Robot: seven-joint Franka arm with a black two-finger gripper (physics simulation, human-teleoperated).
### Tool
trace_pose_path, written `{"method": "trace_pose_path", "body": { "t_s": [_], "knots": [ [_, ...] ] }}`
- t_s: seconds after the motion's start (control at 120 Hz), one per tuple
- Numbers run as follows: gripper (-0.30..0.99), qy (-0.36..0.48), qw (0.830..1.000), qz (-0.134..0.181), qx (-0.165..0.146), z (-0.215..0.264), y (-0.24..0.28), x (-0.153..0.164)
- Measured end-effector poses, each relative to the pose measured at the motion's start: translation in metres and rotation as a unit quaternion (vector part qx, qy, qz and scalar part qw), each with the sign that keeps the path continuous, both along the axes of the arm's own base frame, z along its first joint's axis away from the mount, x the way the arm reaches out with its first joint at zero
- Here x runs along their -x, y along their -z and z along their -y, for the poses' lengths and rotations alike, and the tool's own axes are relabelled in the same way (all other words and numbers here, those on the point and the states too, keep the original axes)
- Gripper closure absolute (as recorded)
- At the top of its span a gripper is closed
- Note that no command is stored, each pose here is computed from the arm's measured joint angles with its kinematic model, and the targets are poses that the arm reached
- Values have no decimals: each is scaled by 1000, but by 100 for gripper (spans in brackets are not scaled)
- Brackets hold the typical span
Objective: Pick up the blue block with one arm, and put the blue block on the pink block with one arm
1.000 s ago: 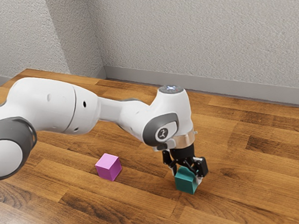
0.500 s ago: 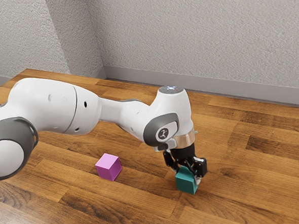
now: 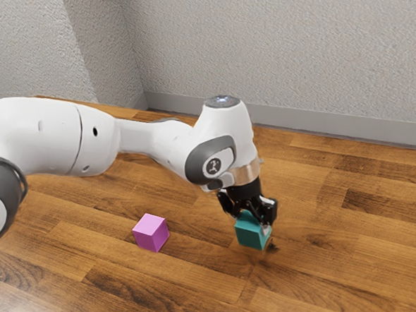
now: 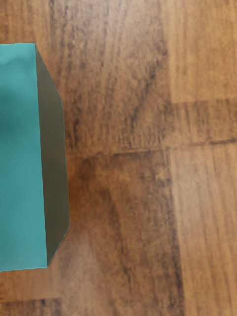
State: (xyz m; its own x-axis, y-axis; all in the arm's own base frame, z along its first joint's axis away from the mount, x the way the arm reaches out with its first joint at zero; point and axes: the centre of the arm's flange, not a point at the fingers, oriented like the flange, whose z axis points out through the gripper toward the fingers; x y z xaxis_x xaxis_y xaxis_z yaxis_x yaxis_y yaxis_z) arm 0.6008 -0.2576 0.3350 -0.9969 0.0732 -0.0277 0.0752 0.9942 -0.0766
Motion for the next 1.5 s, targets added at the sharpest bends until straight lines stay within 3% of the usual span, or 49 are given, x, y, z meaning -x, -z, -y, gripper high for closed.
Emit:
{"method": "trace_pose_path", "body": {
  "t_s": [0.225,0.475,0.8,1.1,1.5],
  "knots": [
    [34,-39,998,12,-38,-81,-36,34],
    [35,-78,994,22,-78,-164,-35,28],
    [35,-78,992,20,-94,-211,-28,65],
    [35,-58,993,48,-95,-214,-26,65],
    [35,-102,993,41,-36,-202,-25,71]
  ]
}}
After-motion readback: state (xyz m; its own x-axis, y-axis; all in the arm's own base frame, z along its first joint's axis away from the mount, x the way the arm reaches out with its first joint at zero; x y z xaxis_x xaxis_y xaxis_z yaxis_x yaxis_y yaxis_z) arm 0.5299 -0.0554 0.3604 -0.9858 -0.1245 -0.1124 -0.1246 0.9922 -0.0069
